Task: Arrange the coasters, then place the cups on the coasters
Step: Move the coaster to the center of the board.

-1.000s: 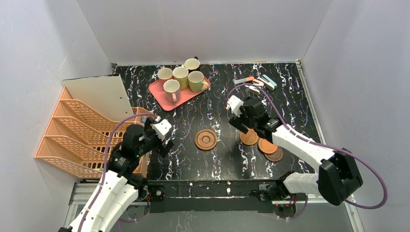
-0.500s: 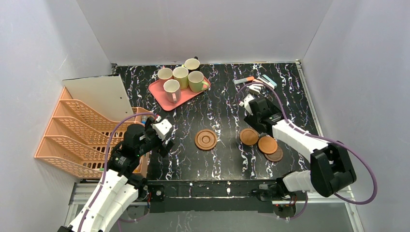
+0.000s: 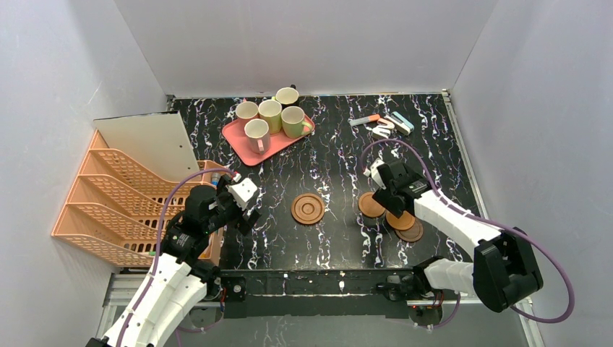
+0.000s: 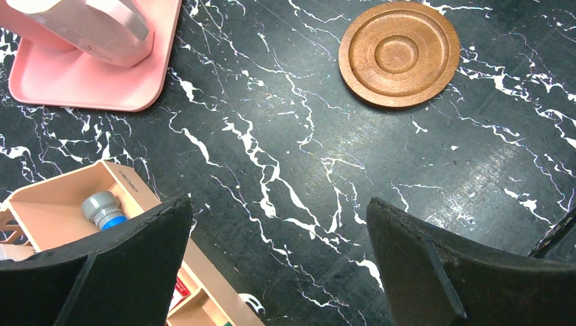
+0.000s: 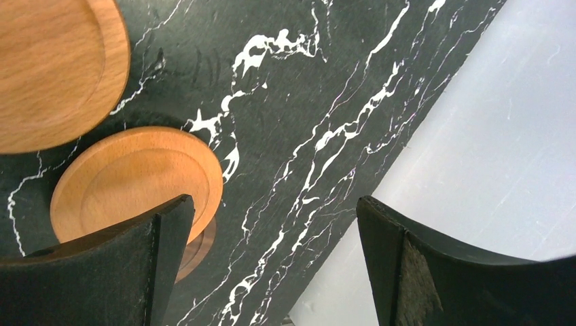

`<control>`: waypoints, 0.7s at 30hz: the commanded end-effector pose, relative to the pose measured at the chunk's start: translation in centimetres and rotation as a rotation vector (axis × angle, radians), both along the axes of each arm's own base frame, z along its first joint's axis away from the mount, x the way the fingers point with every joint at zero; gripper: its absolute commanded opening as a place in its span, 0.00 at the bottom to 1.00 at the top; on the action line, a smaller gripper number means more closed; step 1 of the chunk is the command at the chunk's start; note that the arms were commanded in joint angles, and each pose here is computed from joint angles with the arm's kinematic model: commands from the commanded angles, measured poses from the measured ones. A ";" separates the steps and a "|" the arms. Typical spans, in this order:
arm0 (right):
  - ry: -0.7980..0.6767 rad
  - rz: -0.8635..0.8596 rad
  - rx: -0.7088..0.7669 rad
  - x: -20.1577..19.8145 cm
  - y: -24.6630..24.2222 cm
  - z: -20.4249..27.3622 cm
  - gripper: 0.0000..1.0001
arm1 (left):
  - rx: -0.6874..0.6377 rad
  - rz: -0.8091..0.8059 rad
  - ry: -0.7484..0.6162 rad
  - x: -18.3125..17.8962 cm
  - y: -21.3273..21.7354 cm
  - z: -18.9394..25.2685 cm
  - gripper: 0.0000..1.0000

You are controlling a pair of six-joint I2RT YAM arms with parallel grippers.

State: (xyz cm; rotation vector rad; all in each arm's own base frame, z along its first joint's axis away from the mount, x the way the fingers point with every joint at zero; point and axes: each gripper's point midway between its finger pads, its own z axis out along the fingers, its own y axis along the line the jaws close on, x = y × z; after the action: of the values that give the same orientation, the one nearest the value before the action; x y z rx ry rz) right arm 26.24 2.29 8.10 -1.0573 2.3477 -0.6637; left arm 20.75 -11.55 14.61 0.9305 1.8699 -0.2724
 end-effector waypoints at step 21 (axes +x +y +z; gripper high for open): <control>0.104 0.046 -0.077 0.9 -1.0 -4.9 0.99 | 0.002 -0.009 0.009 -0.2 0.0 -0.3 0.98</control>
State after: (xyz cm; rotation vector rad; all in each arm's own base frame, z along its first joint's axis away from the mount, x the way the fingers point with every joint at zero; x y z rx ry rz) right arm 27.22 1.23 5.04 -1.1732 2.3458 -0.7631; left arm 20.75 -11.55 14.60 0.9310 1.8701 -0.2722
